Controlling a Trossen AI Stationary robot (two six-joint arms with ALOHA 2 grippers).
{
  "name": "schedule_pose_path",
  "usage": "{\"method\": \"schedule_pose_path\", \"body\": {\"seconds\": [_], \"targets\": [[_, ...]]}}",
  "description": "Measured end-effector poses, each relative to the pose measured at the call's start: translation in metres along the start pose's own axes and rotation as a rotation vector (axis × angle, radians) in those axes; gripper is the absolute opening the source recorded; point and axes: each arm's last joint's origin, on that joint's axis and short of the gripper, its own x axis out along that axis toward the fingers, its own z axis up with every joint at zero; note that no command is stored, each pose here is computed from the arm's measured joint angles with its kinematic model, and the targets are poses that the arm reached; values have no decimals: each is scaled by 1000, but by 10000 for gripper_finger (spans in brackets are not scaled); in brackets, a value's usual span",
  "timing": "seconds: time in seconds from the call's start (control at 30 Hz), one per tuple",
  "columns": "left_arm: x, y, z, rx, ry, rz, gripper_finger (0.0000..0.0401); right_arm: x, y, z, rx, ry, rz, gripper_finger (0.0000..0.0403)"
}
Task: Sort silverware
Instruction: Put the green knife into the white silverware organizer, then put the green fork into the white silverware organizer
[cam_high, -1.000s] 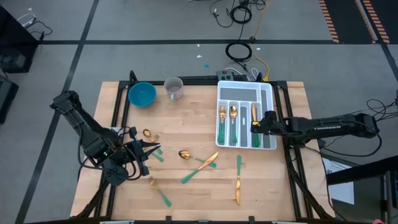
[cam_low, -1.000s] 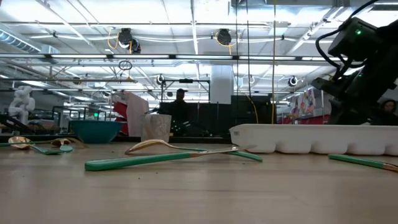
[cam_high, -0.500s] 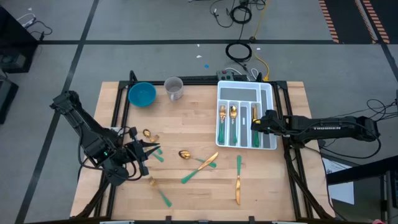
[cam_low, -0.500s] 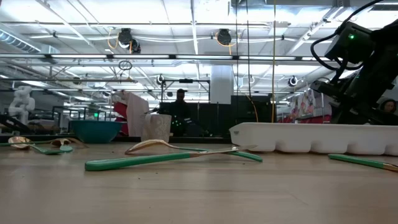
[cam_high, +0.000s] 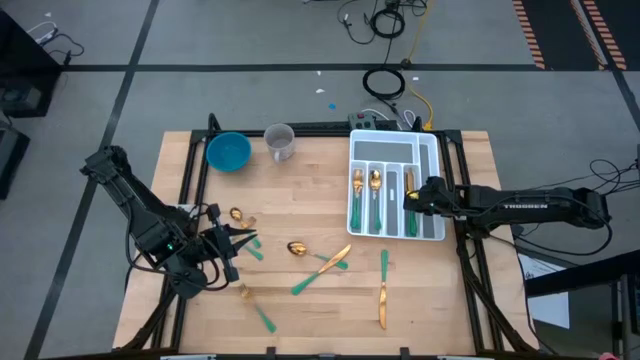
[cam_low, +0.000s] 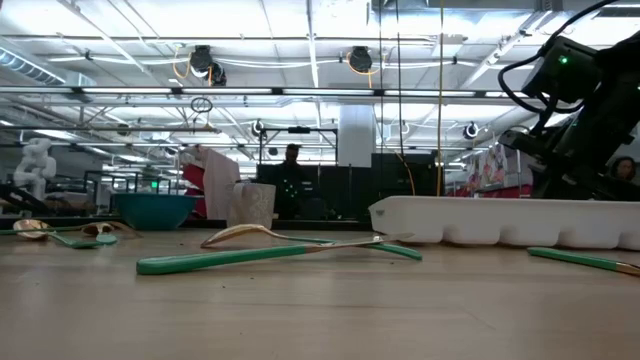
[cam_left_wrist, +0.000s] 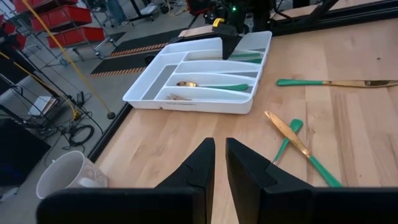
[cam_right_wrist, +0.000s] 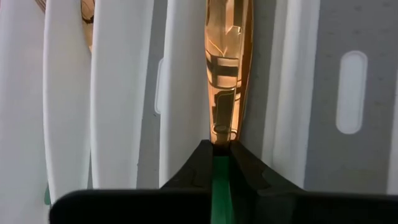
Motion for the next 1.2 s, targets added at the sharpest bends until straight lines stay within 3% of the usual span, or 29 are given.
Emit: {"method": "schedule_pose_path", "body": {"seconds": [0.37,0.63,0.93,1.2], "targets": [[0,0,0,-7,0,0,49,0,2,0,-13,-8,16,86],[0,0,0,-7,-1,0,49,-1,5,1,-69,-18,48,101],[3,1,2,-19,-1,11,49,-39,55,23,-269,-180,199,102],[17,8,9,-82,4,47,53,-98,100,42,-587,-309,341,103]]}}
